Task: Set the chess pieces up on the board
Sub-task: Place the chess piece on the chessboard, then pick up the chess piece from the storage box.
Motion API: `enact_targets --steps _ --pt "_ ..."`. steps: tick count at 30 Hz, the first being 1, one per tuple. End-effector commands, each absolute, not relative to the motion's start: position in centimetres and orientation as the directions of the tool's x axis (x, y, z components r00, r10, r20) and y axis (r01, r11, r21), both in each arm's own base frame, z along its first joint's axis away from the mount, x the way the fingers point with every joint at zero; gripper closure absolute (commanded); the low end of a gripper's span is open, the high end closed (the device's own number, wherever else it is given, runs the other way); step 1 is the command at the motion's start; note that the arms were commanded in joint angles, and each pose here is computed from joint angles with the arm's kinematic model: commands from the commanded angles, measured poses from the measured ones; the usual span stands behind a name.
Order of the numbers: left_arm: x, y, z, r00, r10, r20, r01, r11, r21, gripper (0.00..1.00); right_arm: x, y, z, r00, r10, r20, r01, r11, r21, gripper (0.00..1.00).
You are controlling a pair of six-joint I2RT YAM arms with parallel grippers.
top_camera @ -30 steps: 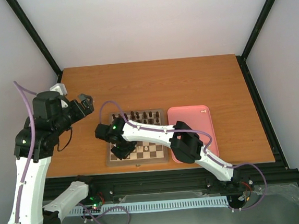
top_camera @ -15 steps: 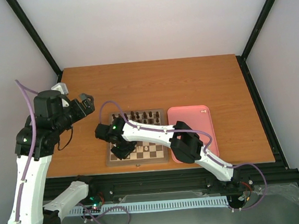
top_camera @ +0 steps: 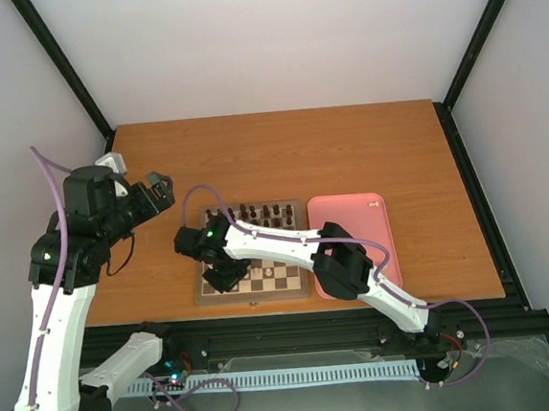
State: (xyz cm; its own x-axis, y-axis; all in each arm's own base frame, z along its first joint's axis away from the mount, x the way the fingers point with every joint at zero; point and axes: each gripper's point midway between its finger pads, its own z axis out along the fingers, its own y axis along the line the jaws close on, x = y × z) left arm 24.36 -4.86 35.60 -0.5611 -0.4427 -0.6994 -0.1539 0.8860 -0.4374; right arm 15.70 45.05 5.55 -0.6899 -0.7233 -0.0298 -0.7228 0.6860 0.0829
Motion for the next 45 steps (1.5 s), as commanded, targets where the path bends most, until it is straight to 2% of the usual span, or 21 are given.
enact_targets --steps 1,16,25,45 --pt "24.4 -4.8 36.0 -0.553 -0.429 -0.714 -0.138 0.892 -0.43 0.0 15.9 45.7 5.9 -0.685 -0.727 -0.046 -0.727 0.68 0.098 0.8" --pt "24.4 -4.8 35.8 -0.557 -0.43 -0.711 -0.138 0.892 -0.431 0.0 16.0 45.5 6.5 -0.684 -0.727 -0.053 -0.728 0.679 0.092 0.8" --pt "24.5 -4.9 35.8 -0.557 -0.428 -0.712 -0.135 0.892 -0.431 0.0 16.2 45.5 7.6 -0.685 -0.725 -0.079 -0.729 0.678 0.094 0.75" --pt "25.1 -5.3 36.4 -0.558 -0.422 -0.714 -0.117 0.892 -0.436 0.0 17.9 43.6 14.3 -0.701 -0.688 -0.186 -0.703 0.711 0.021 0.71"
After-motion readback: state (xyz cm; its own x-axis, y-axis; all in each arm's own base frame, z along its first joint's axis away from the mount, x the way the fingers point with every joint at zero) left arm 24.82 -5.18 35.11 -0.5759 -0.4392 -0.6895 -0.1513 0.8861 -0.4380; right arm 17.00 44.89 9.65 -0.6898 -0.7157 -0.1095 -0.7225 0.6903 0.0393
